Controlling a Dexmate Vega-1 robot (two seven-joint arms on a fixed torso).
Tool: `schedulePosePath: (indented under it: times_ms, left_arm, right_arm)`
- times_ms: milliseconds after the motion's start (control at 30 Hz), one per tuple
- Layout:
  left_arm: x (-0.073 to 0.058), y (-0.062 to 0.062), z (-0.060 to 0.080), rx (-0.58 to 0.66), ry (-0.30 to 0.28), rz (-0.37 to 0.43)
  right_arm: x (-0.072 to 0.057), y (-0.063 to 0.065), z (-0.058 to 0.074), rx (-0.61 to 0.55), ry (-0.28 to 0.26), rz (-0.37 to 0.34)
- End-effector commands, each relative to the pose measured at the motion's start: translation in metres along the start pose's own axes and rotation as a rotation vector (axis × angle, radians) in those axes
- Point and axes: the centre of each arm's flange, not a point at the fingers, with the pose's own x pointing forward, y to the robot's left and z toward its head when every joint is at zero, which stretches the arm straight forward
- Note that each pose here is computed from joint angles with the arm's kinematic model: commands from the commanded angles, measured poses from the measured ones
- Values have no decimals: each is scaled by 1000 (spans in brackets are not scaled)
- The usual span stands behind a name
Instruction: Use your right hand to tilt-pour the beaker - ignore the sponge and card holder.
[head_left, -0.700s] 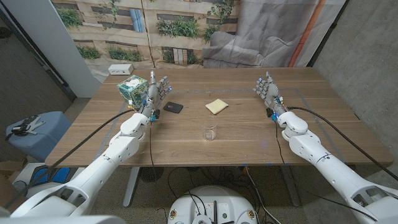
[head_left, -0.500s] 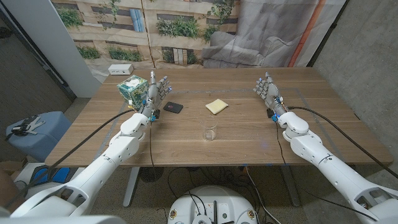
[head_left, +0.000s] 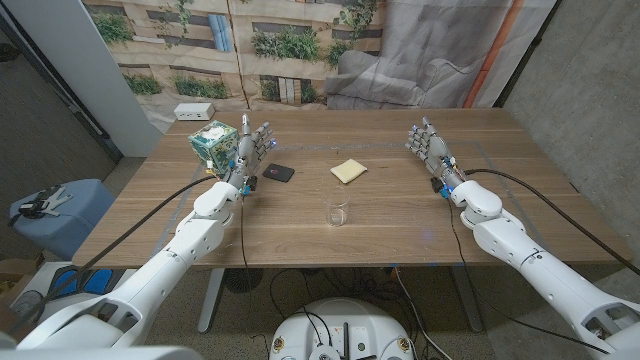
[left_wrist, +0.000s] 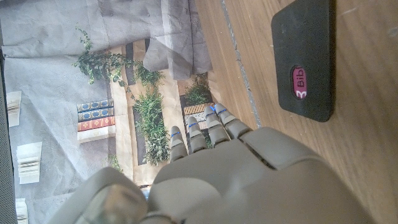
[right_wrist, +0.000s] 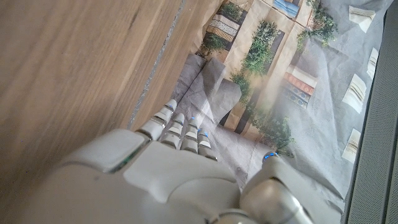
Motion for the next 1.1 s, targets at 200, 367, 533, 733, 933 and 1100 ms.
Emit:
schedulePosePath:
  times_ms: [200, 367, 533, 733, 933, 1100]
  left_arm:
    - [0, 0, 0, 0, -1, 0]
    - [0, 0, 0, 0, -1, 0]
    - [0, 0, 0, 0, -1, 0]
    - [0, 0, 0, 0, -1, 0]
    - [0, 0, 0, 0, -1, 0]
    - [0, 0, 0, 0, -1, 0]
  right_arm:
    - [-12, -12, 4, -102, -45, 128]
    - [-16, -11, 5, -133, -56, 177]
    - [-20, -9, 5, -175, -72, 220]
    - [-24, -9, 6, -229, -100, 277]
    - [-26, -6, 8, -279, -155, 332]
    - [-29, -1, 9, -321, -186, 398]
